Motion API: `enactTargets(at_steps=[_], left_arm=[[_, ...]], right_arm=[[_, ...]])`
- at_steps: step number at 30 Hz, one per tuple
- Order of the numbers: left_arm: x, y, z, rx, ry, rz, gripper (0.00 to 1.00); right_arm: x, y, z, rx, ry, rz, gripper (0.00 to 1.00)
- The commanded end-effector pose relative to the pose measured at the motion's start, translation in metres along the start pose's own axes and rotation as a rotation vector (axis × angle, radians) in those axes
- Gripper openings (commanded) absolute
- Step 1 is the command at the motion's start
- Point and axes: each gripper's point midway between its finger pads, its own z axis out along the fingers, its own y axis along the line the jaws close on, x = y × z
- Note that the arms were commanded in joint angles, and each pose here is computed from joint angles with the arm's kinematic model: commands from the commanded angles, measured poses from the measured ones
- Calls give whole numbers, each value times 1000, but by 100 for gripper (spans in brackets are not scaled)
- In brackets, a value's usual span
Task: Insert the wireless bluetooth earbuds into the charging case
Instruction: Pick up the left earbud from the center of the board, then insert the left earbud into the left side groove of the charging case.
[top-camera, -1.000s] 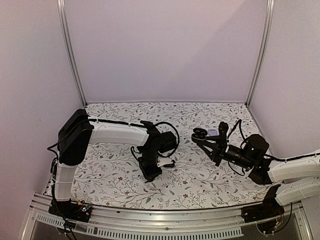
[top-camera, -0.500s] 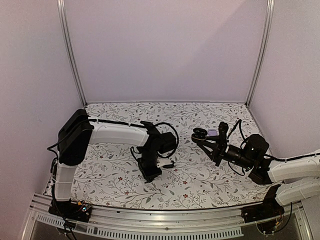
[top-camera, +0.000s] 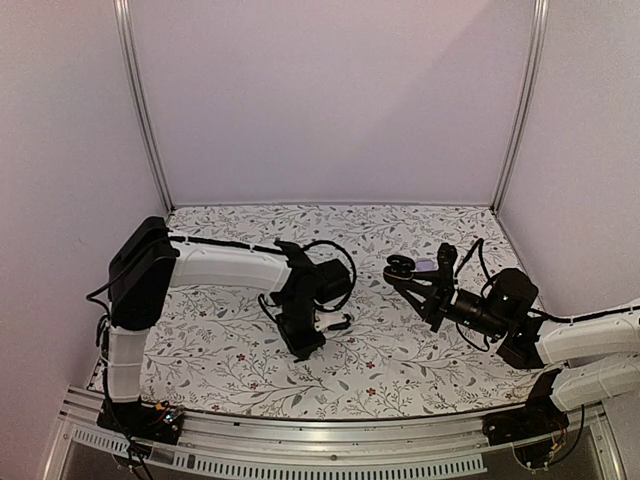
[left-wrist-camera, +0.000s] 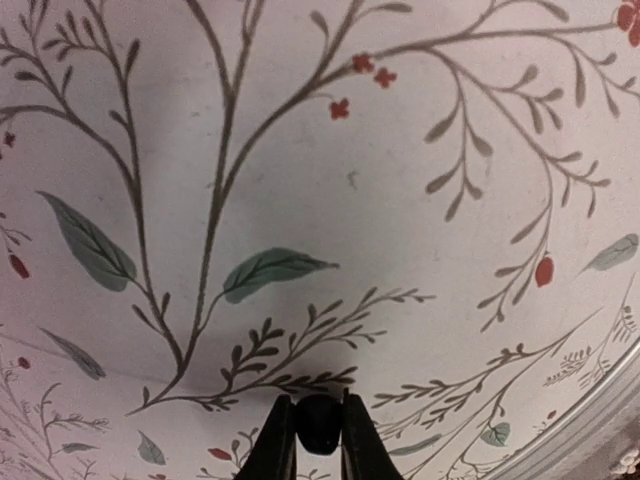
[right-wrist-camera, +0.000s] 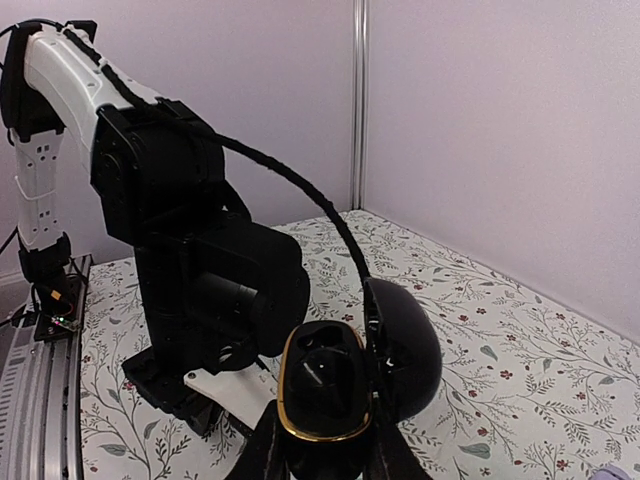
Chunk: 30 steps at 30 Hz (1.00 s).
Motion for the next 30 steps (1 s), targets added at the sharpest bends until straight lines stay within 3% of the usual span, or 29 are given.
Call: enactTargets(at_steps=[1, 6, 9, 15, 18, 23, 30], left_arm=[[-38, 19, -36, -15, -251, -66, 5], [-58, 42, -80, -37, -478, -125, 3], [-68, 52, -129, -91, -665, -144, 2], [-74, 30, -239, -70, -1111, -77, 1], [-68, 16, -277, -50, -1276, -41, 0], [-69, -7, -307, -43, -1427, 14, 0], [-69, -31, -326, -4, -1539, 103, 0]], right_arm=[[-6, -6, 0, 31, -29, -5, 0], [-10, -8, -1, 41, -63, -11, 0], [-15, -4, -2, 23, -100, -28, 0], [-27, 8, 0, -30, -166, -81, 0], [-32, 15, 0, -38, -198, -121, 0], [-36, 21, 6, -44, -216, -150, 0], [-37, 36, 11, -94, -222, -167, 0]])
